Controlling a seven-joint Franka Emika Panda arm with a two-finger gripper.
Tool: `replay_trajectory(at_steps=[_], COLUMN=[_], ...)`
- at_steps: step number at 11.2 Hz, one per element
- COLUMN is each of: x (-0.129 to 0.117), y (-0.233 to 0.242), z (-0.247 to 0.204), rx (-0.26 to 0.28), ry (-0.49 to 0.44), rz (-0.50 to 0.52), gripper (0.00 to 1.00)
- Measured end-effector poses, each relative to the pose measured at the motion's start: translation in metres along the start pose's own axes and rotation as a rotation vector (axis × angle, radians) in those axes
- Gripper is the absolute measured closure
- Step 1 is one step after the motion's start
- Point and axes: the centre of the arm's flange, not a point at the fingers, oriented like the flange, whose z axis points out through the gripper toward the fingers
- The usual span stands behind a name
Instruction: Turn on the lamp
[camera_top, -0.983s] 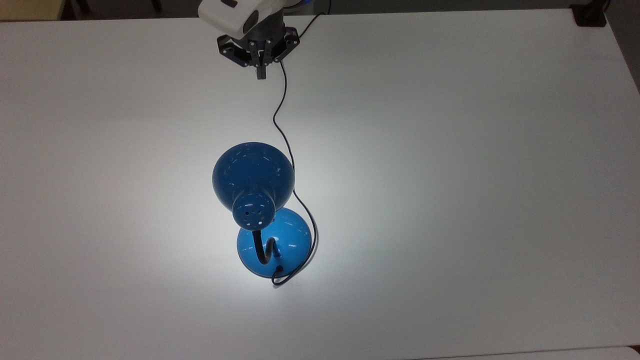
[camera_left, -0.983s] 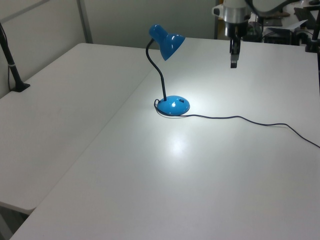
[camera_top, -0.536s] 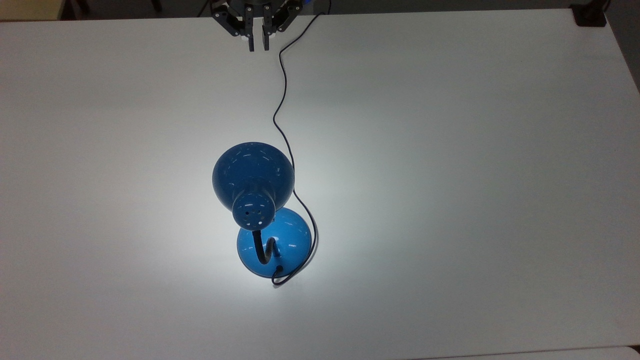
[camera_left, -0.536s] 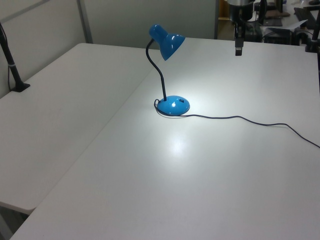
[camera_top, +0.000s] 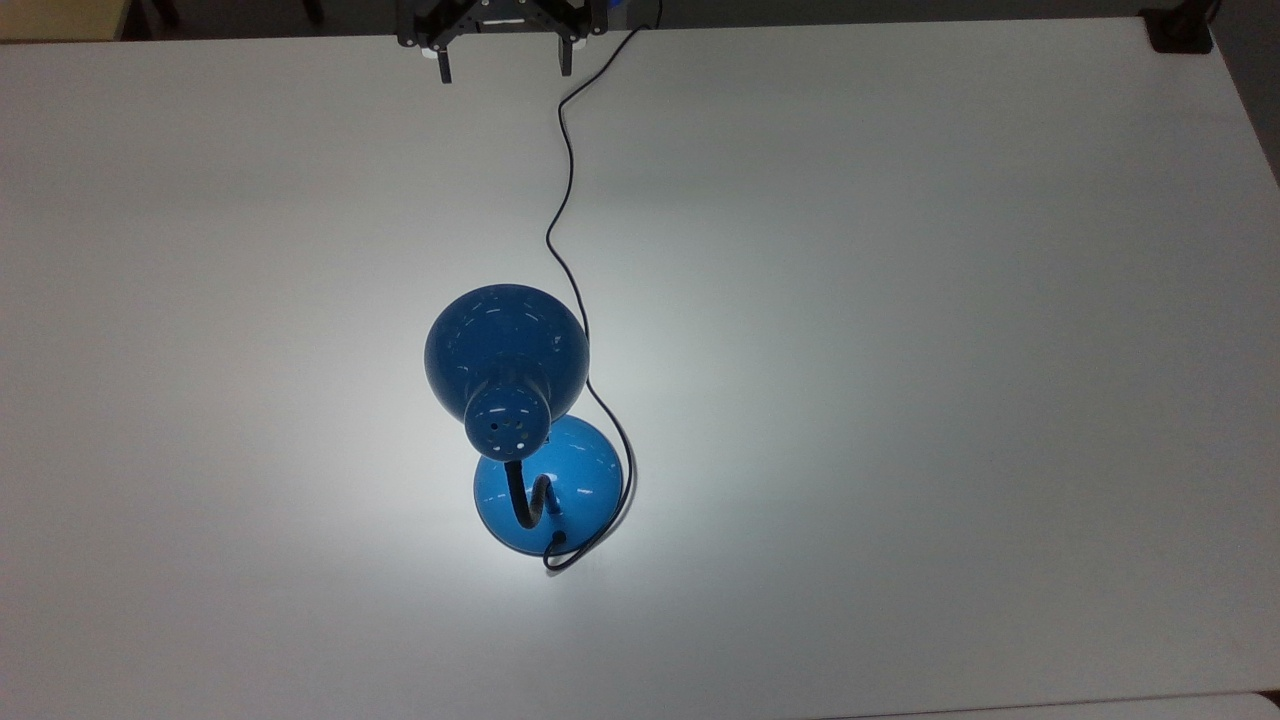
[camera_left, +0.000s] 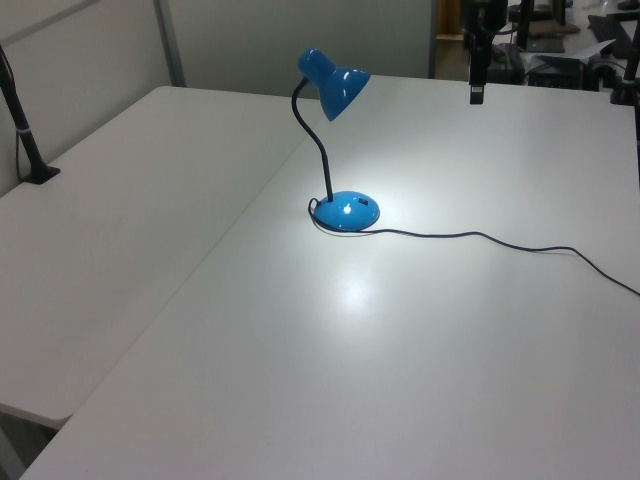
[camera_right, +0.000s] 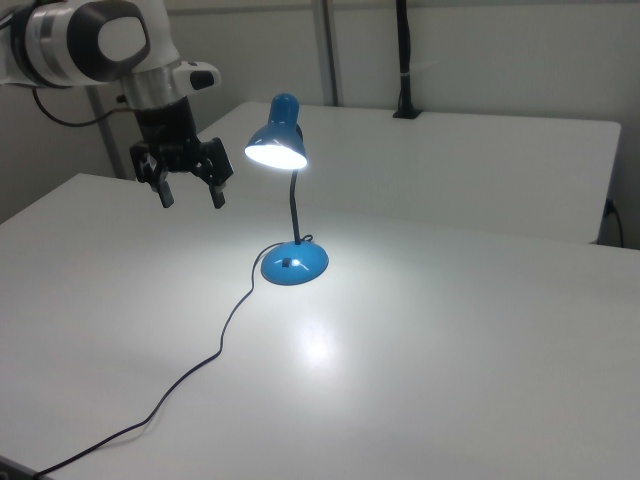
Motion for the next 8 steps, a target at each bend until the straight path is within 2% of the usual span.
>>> replay_trajectory(at_steps=[8], x=[0.0007], y=[0.0018], z=[-0.0082], rx=[-0.002], ry=[0.017], rz=[0.077], gripper=[0.00])
